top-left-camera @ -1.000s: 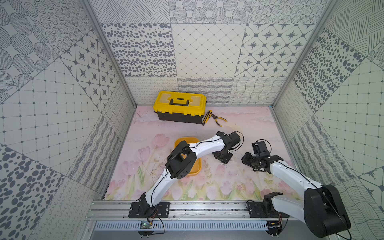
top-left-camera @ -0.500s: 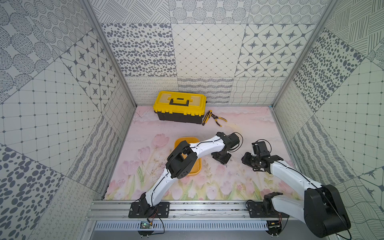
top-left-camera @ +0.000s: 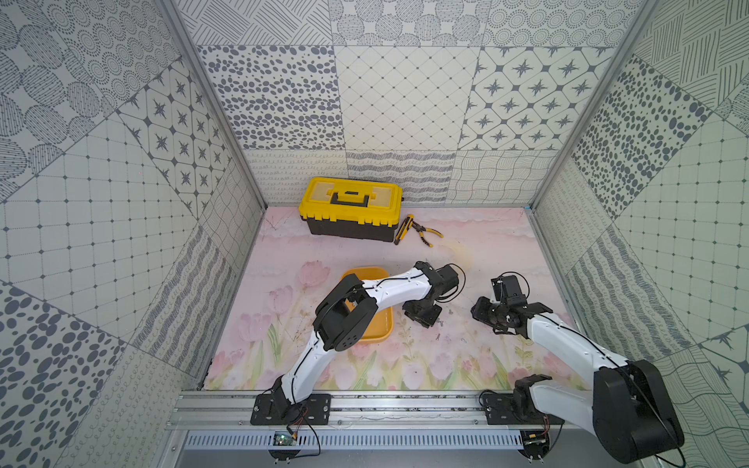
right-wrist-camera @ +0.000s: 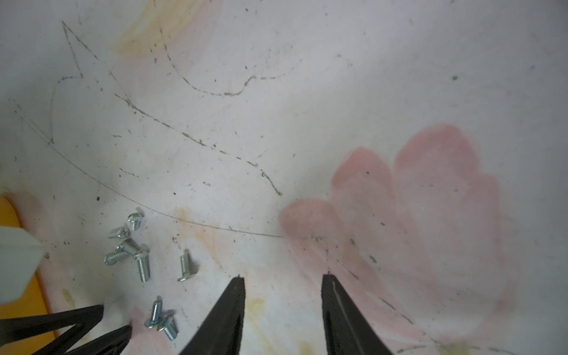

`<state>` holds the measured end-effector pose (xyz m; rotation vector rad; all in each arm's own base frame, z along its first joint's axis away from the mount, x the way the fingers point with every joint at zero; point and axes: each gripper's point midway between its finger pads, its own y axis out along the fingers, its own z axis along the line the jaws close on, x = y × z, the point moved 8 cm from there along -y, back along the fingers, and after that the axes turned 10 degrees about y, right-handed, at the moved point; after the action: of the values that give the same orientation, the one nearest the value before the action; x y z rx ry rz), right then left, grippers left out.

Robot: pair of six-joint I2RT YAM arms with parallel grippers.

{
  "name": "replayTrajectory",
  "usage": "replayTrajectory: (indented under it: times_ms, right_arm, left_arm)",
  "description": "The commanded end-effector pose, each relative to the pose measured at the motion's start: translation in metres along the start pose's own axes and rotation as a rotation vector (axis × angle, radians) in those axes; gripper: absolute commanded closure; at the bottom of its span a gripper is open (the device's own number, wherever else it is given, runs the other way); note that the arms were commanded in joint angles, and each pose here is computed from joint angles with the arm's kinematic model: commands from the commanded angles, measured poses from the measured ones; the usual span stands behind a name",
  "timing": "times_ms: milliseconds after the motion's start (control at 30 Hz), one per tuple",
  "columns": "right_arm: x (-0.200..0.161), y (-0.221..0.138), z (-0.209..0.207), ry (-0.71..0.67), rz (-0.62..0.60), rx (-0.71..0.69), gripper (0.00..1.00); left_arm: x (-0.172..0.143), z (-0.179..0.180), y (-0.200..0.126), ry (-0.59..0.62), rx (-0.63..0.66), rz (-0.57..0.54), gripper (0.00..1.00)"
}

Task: Put the screws on the desktop into the storage box
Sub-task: Adjust the screw at the center of the board.

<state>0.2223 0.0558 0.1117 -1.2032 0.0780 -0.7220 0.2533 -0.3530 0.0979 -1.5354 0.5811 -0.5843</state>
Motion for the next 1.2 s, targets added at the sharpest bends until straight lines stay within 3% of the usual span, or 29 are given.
replayTrajectory:
  times_ms: [0, 267, 567, 800, 1033, 1167]
  right_arm:
    - [0.007, 0.0, 0.005, -0.014, -0.023, 0.022, 0.54]
    - [0.006, 0.001, 0.005, -0.014, -0.019, 0.02, 0.54]
    - [0.007, 0.001, 0.005, -0.015, -0.019, 0.021, 0.54]
    - [0.003, 0.0, 0.014, -0.062, 0.028, 0.097, 0.56]
    - [-0.01, -0.016, 0.064, -0.348, 0.08, 0.108, 0.55]
    - [-0.016, -0.011, 0.079, -0.431, 0.125, 0.072, 0.55]
  left_arm:
    - [-0.004, -0.006, -0.012, -0.026, -0.064, -0.03, 0.59]
    - [-0.004, -0.032, -0.05, -0.071, -0.161, -0.119, 0.57]
    - [0.006, -0.056, -0.036, -0.206, -0.124, -0.111, 0.53]
    - [-0.006, -0.027, -0.061, -0.201, -0.084, -0.171, 0.54]
    - [-0.044, 0.042, -0.082, -0.296, -0.105, -0.193, 0.55]
    - [-0.064, 0.07, -0.099, -0.352, -0.176, -0.247, 0.54]
